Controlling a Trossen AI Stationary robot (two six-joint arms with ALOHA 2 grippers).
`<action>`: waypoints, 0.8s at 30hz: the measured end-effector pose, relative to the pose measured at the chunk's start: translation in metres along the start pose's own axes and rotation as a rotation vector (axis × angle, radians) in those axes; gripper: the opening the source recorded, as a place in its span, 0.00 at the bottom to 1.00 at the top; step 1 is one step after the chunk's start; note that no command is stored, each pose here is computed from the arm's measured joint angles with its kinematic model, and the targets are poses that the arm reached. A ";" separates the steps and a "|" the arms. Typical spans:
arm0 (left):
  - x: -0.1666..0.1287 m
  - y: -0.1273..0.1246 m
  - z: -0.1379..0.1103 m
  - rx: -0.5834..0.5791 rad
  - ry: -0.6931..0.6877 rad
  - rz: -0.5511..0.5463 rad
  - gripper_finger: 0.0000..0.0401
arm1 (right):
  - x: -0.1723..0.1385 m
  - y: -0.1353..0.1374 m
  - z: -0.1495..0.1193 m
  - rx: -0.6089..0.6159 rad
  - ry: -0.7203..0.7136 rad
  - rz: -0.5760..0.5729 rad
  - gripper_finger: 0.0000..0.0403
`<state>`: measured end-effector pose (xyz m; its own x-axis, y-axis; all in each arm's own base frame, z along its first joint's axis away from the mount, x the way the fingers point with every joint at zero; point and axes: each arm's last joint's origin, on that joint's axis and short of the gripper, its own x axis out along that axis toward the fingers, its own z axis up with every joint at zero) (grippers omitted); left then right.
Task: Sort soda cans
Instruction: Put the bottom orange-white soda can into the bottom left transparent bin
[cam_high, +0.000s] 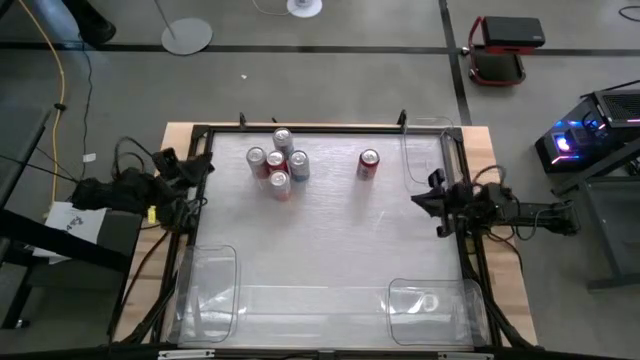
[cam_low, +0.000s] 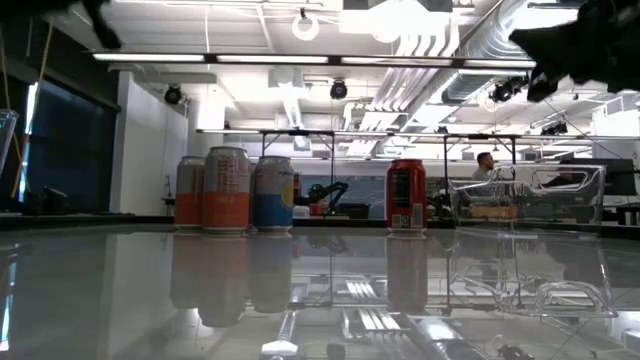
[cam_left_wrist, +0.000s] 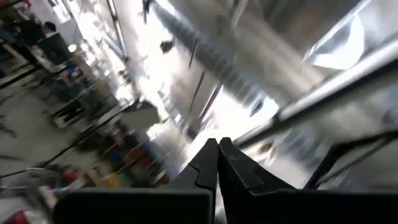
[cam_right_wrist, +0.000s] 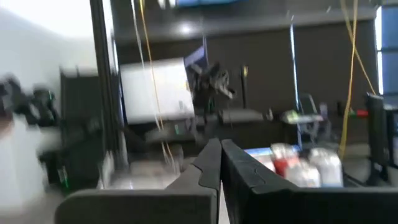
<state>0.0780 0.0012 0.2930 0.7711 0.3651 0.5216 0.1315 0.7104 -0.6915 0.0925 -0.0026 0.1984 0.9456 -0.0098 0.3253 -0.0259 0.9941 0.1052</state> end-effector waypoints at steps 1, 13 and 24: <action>0.010 -0.010 0.004 0.042 0.041 0.019 0.00 | 0.000 0.000 0.004 0.032 -0.039 -0.007 0.00; 0.126 -0.066 -0.021 0.382 0.519 0.422 0.00 | -0.004 -0.005 0.025 0.458 -0.341 -0.181 0.00; 0.178 -0.035 -0.058 0.260 0.737 0.814 0.30 | -0.004 -0.004 0.025 0.531 -0.331 -0.125 0.00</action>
<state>0.2464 0.0065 0.3814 0.7591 0.3932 -0.5188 -0.6455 0.5583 -0.5212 0.0806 -0.0090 0.2204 0.8038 -0.2398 0.5444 -0.1592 0.7950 0.5853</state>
